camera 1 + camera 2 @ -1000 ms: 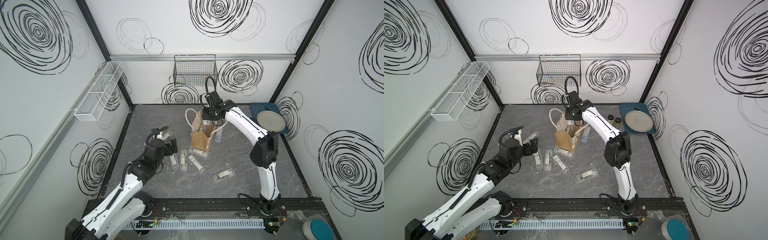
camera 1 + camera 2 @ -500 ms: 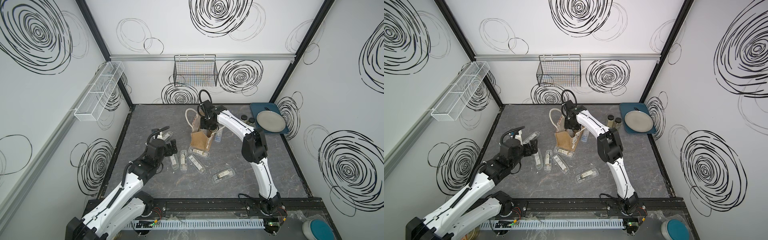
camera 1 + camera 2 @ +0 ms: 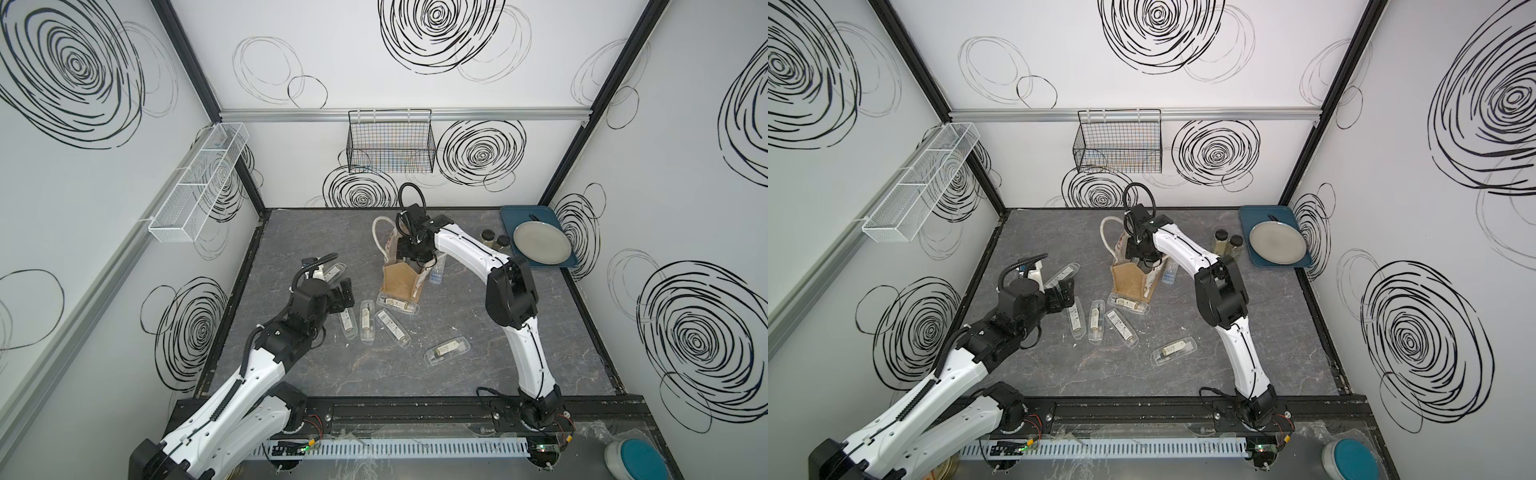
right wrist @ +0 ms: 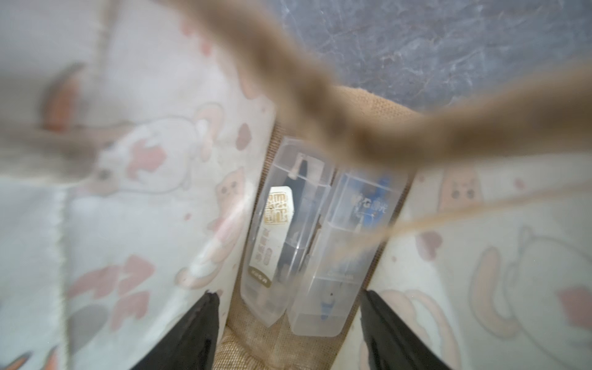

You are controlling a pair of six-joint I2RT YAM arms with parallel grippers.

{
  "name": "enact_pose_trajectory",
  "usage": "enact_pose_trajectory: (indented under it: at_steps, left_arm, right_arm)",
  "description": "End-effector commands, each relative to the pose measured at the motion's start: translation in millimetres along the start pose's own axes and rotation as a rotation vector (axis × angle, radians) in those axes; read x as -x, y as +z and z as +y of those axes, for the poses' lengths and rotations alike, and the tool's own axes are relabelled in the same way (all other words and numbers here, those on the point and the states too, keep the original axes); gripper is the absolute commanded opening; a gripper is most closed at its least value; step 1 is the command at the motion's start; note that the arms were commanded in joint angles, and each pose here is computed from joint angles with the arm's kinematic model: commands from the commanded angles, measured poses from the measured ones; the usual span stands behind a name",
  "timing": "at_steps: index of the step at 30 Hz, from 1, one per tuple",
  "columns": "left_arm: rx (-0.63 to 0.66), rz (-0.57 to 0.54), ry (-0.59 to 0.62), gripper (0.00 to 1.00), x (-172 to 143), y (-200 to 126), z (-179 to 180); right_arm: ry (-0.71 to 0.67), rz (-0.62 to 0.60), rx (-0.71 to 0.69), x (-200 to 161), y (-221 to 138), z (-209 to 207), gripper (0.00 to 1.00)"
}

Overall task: Put the compass set into the canvas bag
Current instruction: Place the compass set in the canvas bag, then move the compass set to the center of the board.

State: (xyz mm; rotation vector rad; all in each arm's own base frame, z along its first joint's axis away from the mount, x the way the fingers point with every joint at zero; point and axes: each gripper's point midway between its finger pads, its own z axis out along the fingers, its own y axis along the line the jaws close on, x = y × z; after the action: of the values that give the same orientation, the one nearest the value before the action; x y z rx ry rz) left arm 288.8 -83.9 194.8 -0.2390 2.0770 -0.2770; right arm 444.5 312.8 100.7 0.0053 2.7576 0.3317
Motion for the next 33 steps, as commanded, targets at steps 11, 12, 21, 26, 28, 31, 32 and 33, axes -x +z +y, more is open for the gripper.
enact_pose_trajectory:
  at_steps: [11,12,21,26,28,31,32,33]
  left_arm:
    - [-0.023,-0.027,0.001,0.99,8.8,-5.3,-9.6]
    - [-0.024,-0.027,0.001,0.99,8.6,-5.4,-9.9]
    - [-0.03,-0.031,0.008,0.99,8.1,-7.0,-11.2]
    - [-0.036,-0.027,0.008,0.99,6.7,-4.7,-13.1]
    - [-0.039,-0.024,0.013,0.99,6.6,-3.3,-15.0]
    - [-0.046,-0.022,0.015,0.99,7.5,-1.5,-18.5]
    - [-0.048,-0.021,0.016,0.99,7.5,-1.0,-19.8]
    - [-0.051,-0.018,0.018,0.99,7.2,-0.7,-21.2]
  right_arm:
    - [-0.148,-0.235,0.055,35.0,-153.2,7.3,0.81]
    - [-0.152,-0.244,0.049,35.0,-161.1,3.4,0.81]
    - [-0.052,-0.326,-0.097,18.4,-203.3,-96.1,0.81]
    - [0.077,-0.371,-0.057,-11.8,-195.8,-165.4,0.8]
    - [0.111,-0.385,-0.064,-23.0,-189.8,-186.1,0.78]
    - [0.121,-0.335,-0.077,-38.7,-167.5,-202.3,0.77]
    - [0.12,-0.304,-0.081,-43.7,-157.1,-204.8,0.77]
    - [0.118,-0.281,-0.083,-46.5,-149.9,-205.3,0.77]
